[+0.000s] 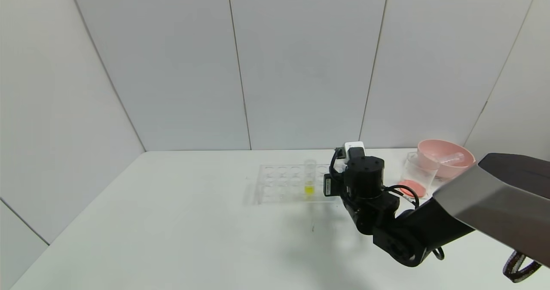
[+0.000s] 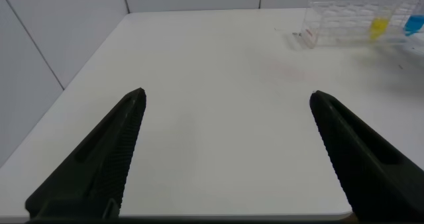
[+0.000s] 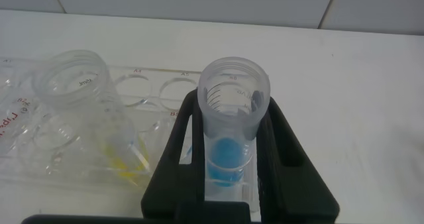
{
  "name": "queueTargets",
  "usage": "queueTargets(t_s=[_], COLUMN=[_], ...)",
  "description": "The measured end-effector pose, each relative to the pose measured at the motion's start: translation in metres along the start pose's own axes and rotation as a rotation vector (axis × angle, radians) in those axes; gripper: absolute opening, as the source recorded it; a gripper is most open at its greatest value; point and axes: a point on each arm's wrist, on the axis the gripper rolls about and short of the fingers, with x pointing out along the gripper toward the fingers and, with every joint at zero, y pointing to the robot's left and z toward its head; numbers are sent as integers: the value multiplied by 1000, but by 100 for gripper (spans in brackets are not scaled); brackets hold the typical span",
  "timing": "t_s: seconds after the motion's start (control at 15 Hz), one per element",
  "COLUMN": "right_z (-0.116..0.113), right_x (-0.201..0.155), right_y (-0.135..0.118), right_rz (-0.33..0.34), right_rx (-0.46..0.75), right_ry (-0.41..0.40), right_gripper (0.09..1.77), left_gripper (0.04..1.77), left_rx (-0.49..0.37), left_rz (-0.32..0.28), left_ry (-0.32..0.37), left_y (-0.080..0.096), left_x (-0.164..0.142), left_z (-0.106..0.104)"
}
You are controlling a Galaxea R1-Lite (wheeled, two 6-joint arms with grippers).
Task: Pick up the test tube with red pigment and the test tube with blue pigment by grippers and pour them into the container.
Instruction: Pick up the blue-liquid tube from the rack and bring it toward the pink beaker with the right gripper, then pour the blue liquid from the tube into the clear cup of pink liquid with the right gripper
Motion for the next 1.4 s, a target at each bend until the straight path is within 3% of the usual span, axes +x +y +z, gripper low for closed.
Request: queueTargets(t_s=[0.33,0.87,1.4], right_z=[9,53,58], right_x=[-3,-17,-23], right_y=[1,-2,-5], right_rz=[6,17,19], right_rx=[-11,-39,-39], right_ry=[-19,-122,-126], right_gripper=[50,50,50], left_gripper=[176,176,176], left_rx=[0,0,0], left_rz=[0,0,0], left_ry=[0,0,0], left_y=[0,0,0], left_x=[0,0,0], left_z=[0,0,0])
